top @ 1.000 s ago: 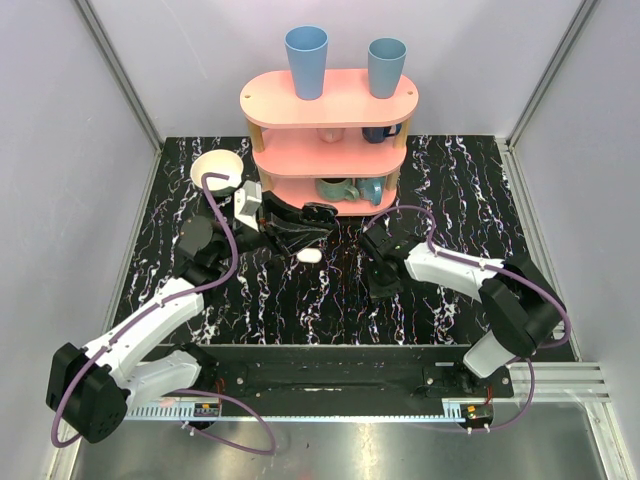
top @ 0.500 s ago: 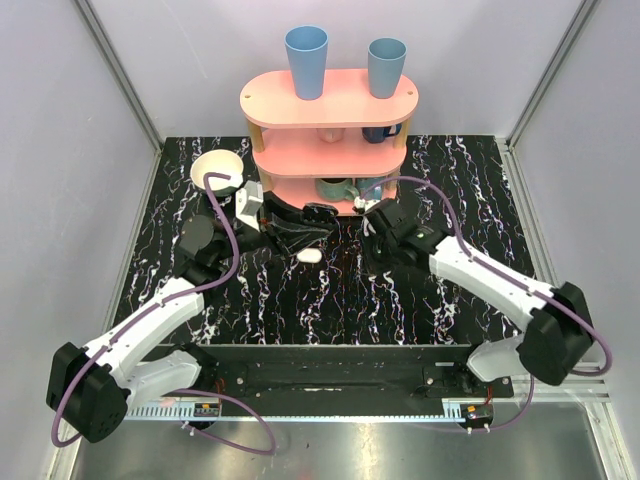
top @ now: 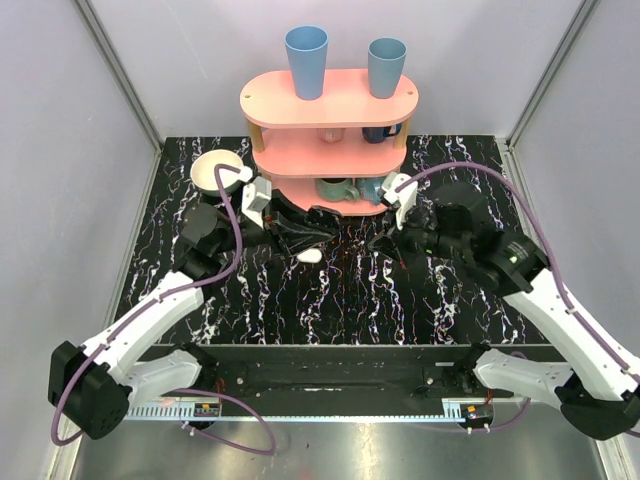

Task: Insert the wireless bluetooth earbuds into the charging case
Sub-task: Insert the left earbud into the left side groove of the charging case.

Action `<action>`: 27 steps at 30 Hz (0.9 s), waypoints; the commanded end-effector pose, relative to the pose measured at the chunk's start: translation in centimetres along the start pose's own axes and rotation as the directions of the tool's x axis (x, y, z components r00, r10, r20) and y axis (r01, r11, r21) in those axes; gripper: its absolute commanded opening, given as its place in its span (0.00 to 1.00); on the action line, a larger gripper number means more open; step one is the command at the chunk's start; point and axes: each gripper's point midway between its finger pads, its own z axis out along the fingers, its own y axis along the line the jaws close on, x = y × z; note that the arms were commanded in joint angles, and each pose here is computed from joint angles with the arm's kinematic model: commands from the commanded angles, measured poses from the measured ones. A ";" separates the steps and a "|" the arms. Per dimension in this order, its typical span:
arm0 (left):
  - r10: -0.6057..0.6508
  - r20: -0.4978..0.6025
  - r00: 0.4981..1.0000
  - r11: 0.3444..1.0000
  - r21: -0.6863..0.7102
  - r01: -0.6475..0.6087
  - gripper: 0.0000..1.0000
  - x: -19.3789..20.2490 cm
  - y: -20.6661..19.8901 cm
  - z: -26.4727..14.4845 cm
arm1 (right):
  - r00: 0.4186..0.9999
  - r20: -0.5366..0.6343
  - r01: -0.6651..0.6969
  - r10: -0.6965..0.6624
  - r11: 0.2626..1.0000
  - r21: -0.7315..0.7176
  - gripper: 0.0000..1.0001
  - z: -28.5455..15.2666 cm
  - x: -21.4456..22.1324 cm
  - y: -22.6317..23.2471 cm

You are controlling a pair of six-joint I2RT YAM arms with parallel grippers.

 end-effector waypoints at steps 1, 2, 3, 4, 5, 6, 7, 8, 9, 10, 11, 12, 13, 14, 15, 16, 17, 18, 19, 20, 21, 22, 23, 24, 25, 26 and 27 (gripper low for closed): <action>0.026 -0.012 1.000 0.994 0.109 -0.024 0.00 -0.9 -1.6 0.5 | 0.976 0.106 0.200 -0.188 0.972 -0.121 0.00 -2.7 -3.3 2.5; 0.027 -0.020 0.999 0.991 0.135 -0.024 0.00 -0.8 -2.0 0.3 | 0.965 0.145 0.238 -0.219 0.963 -0.124 0.00 -3.4 -4.6 2.8; 0.029 -0.020 0.999 0.988 0.150 -0.025 0.00 -0.8 -2.2 0.3 | 0.960 0.161 0.253 -0.231 0.958 -0.137 0.00 -3.6 -5.1 3.1; 0.037 -0.015 0.999 0.985 0.167 -0.034 0.00 -0.8 -2.4 0.4 | 0.955 0.181 0.266 -0.236 0.949 -0.167 0.00 -3.9 -5.7 3.7; 0.035 -0.022 0.999 0.981 0.193 -0.031 0.00 -0.8 -2.8 0.3 | 0.944 0.213 0.290 -0.252 0.941 -0.175 0.00 -4.6 -6.9 4.1; 0.035 -0.027 0.999 0.978 0.205 -0.029 0.00 -0.7 -2.9 0.3 | 0.944 0.214 0.295 -0.252 0.935 -0.198 0.00 -4.4 -7.3 4.5; 0.040 -0.029 0.999 0.976 0.216 -0.032 0.00 -0.6 -3.0 0.3 | 0.943 0.213 0.301 -0.254 0.925 -0.231 0.00 -4.6 -7.4 5.0; 0.046 -0.038 0.998 0.969 0.243 -0.035 0.00 -0.4 -3.4 0.2 | 0.936 0.238 0.313 -0.259 0.921 -0.233 0.00 -5.2 -8.5 5.3; 0.049 -0.041 0.998 0.966 0.257 -0.037 0.00 -0.5 -3.6 0.2 | 0.938 0.231 0.313 -0.257 0.915 -0.253 0.00 -4.7 -8.7 5.4; 0.047 -0.048 0.998 0.964 0.265 -0.032 0.00 -0.3 -3.6 0.2 | 0.938 0.239 0.317 -0.253 0.902 -0.291 0.00 -4.8 -8.9 6.1; 0.050 -0.057 0.997 0.957 0.288 -0.032 0.00 -0.1 -4.0 0.1 | 0.933 0.257 0.325 -0.252 0.895 -0.305 0.00 -5.1 -9.6 6.4; 0.053 -0.061 0.997 0.954 0.297 -0.033 0.00 -0.1 -4.1 0.1 | 0.936 0.254 0.322 -0.246 0.888 -0.327 0.00 -4.7 -9.7 6.6; 0.047 -0.070 0.996 0.952 0.306 -0.023 0.00 0.1 -4.1 0.2 | 0.937 0.258 0.321 -0.237 0.876 -0.360 0.00 -4.7 -9.9 7.2; 0.047 -0.076 0.996 0.948 0.318 -0.020 0.00 0.2 -4.3 0.1 | 0.934 0.269 0.326 -0.236 0.871 -0.367 0.00 -4.8 -10.3 7.4; 0.048 -0.078 0.996 0.946 0.325 -0.021 0.00 0.2 -4.5 0.2 | 0.939 0.259 0.316 -0.228 0.869 -0.381 0.00 -4.4 -10.3 7.4; 0.049 -0.080 0.996 0.943 0.333 -0.019 0.00 0.3 -4.7 0.2 | 0.940 0.263 0.312 -0.218 0.862 -0.400 0.00 -4.4 -10.5 7.7; 0.054 -0.083 0.995 0.939 0.344 -0.022 0.00 0.4 -4.8 0.2 | 0.944 0.255 0.304 -0.211 0.859 -0.413 0.00 -4.0 -10.5 7.8; 0.056 -0.085 0.995 0.936 0.350 -0.023 0.00 0.3 -5.0 0.3 | 0.946 0.252 0.298 -0.204 0.854 -0.427 0.00 -4.0 -10.5 8.0; 0.053 -0.090 0.995 0.934 0.357 -0.017 0.00 0.4 -5.1 0.4 | 0.946 0.258 0.297 -0.197 0.843 -0.449 0.00 -4.1 -10.7 8.4; 0.054 -0.095 0.994 0.931 0.364 -0.016 0.00 0.5 -5.1 0.4 | 0.949 0.254 0.291 -0.190 0.839 -0.460 0.00 -4.0 -10.7 8.5; 0.052 -0.098 0.994 0.929 0.369 -0.012 0.00 0.6 -5.2 0.5 | 0.951 0.249 0.285 -0.184 0.835 -0.471 0.00 -3.9 -10.6 8.6; 0.050 -0.101 0.994 0.929 0.371 -0.009 0.00 0.7 -5.1 0.6 | 0.951 0.251 0.285 -0.181 0.828 -0.483 0.00 -4.0 -10.7 8.8; 0.051 -0.103 0.993 0.927 0.374 -0.009 0.00 0.7 -5.2 0.6 | 0.952 0.251 0.284 -0.178 0.824 -0.490 0.00 -3.9 -10.7 8.9; 0.048 -0.106 0.993 0.925 0.381 -0.004 0.00 0.7 -5.2 0.7 | 0.953 0.249 0.279 -0.172 0.820 -0.500 0.00 -4.0 -10.7 9.1; 0.046 -0.108 0.993 0.925 0.380 -0.002 0.00 0.8 -5.2 0.7 | 0.955 0.246 0.274 -0.167 0.817 -0.507 0.00 -4.0 -10.7 9.2; 0.047 -0.110 0.993 0.923 0.384 -0.001 0.00 0.8 -5.2 0.8 | 0.957 0.239 0.268 -0.165 0.816 -0.512 0.00 -3.8 -10.6 9.2; 0.043 -0.113 0.993 0.923 0.385 0.004 0.00 0.8 -5.2 0.8 | 0.957 0.239 0.268 -0.163 0.812 -0.519 0.00 -3.9 -10.6 9.3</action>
